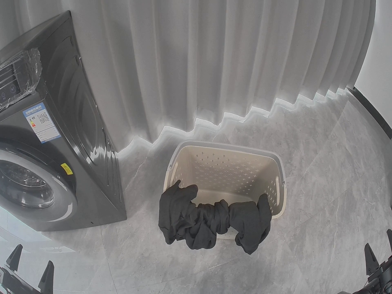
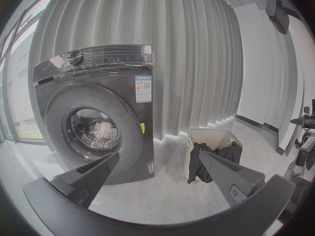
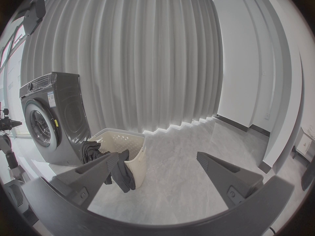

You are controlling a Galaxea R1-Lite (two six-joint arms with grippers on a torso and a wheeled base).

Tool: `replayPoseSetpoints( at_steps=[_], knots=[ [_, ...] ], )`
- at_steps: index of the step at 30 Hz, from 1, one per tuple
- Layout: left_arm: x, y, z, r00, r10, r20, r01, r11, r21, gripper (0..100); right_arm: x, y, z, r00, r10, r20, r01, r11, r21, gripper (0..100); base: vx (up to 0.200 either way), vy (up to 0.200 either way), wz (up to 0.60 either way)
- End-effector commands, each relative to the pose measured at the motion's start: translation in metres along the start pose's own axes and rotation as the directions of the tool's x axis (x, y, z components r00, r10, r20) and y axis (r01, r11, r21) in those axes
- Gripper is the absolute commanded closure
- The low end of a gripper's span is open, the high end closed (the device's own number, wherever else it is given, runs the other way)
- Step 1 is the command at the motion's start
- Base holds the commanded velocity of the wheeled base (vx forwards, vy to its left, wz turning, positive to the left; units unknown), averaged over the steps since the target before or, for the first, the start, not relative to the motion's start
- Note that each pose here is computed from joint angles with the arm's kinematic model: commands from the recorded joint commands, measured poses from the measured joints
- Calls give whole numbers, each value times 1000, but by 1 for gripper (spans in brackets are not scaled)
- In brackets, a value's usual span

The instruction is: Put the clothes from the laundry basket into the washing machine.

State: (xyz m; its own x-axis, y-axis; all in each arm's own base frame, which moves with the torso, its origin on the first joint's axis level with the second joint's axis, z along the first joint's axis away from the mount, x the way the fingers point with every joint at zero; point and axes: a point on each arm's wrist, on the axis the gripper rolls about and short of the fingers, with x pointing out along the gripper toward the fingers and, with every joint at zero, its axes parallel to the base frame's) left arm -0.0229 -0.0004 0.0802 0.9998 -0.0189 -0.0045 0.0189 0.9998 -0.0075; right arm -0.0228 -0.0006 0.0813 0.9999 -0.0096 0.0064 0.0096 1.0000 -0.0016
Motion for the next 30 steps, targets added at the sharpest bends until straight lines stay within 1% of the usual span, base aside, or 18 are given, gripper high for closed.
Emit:
replayPoseSetpoints(
  at_steps=[1, 2, 14, 20, 30],
  knots=[
    [0, 0, -5, 1000, 1, -2, -1, 1000, 0, 0, 0, 0, -5, 1000, 0, -3, 0, 1000, 0, 0, 0, 0, 600],
    [0, 0, -5, 1000, 1, -2, -1, 1000, 0, 0, 0, 0, -5, 1000, 0, -3, 0, 1000, 0, 0, 0, 0, 600],
    [0, 0, -5, 1000, 1, -2, -1, 1000, 0, 0, 0, 0, -5, 1000, 2, -6, -2, 1000, -1, 0, 0, 0, 0],
    [0, 0, -5, 1000, 1, 0, -1, 1000, 0, 0, 0, 0, -5, 1000, 2, -3, -2, 1000, 0, 0, 0, 0, 600],
    [0, 0, -5, 1000, 1, 0, -1, 1000, 0, 0, 0, 0, -5, 1000, 2, -3, -2, 1000, 0, 0, 0, 0, 0]
  ],
)
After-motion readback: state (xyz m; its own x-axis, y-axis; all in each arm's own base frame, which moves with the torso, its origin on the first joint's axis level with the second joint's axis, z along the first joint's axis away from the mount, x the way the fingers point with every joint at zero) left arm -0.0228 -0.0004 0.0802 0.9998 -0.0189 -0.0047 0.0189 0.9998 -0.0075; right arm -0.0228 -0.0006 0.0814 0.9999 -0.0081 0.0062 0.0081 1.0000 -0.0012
